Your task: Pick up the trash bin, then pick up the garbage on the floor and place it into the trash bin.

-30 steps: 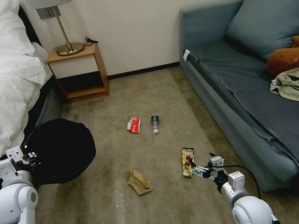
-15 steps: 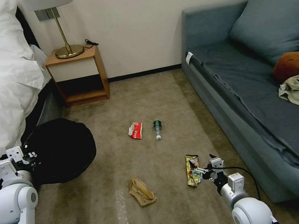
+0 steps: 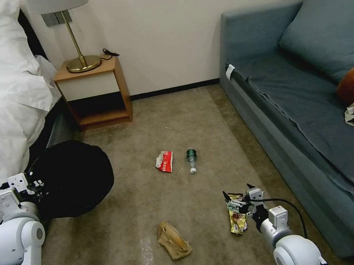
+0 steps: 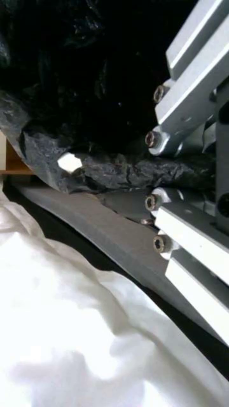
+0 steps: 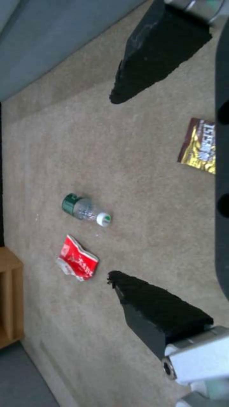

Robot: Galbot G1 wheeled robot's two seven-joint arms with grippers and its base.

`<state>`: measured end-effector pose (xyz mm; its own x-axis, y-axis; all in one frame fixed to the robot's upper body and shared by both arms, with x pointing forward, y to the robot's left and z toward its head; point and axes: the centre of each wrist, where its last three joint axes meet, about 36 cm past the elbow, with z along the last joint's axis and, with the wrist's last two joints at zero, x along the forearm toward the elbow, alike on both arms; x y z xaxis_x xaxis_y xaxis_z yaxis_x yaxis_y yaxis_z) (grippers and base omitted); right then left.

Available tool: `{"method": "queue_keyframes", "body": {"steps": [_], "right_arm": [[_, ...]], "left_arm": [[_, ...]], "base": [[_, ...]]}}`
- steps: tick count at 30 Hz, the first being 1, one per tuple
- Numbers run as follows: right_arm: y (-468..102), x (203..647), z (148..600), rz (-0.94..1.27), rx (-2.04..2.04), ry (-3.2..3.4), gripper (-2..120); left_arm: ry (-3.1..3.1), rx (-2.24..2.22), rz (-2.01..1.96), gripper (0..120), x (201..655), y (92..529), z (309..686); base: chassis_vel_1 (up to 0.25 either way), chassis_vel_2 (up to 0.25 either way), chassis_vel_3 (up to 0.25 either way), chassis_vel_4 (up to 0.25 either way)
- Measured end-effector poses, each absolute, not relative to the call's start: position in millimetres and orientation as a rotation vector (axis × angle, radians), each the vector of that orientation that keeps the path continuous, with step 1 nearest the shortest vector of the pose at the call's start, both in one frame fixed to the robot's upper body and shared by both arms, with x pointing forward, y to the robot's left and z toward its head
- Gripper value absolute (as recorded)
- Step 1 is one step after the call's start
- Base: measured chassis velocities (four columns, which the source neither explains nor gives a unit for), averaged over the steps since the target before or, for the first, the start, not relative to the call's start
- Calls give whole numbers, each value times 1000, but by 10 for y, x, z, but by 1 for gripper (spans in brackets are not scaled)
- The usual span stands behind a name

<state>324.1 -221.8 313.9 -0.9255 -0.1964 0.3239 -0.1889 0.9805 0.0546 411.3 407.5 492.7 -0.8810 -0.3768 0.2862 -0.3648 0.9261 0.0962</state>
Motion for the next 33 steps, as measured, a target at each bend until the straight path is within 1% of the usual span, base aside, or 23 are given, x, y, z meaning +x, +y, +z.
{"method": "queue_keyframes", "body": {"steps": [12, 17, 21, 26, 28, 29, 32, 33], "right_arm": [[-2196, 3264, 3045, -15, 295, -2776, 100], [-2183, 3349, 2989, 16, 343, -2758, 100], [-2163, 3471, 2933, 45, 416, -2723, 100], [-2254, 3638, 2957, 113, 482, -2691, 100], [-2456, 3870, 3034, 203, 563, -2647, 100], [-2456, 3870, 3034, 203, 563, -2647, 100], [-2597, 4092, 3102, 232, 667, -2566, 100], [-2597, 4092, 3102, 232, 667, -2566, 100]], "left_arm": [[-2780, 523, -49, 3, 4056, 3985, 4879], [-2777, 515, -43, 3, 3984, 3953, 4855], [-2780, 521, -43, 3, 3905, 3939, 4871], [-2790, 502, -47, 3, 3905, 3883, 4914], [-2794, 490, -53, 3, 3882, 3833, 4953], [-2794, 490, -53, 3, 3882, 3833, 4953], [-2794, 483, -54, 3, 3852, 3773, 4967], [-2794, 483, -54, 3, 3852, 3773, 4967]], "base": [[-77, 119, 77, -118], [-87, 112, 84, -110], [-49, 34, 45, -79], [0, 0, 0, 0], [0, 0, 0, 0], [0, 0, 0, 0], [0, 0, 0, 0], [0, 0, 0, 0]]}}
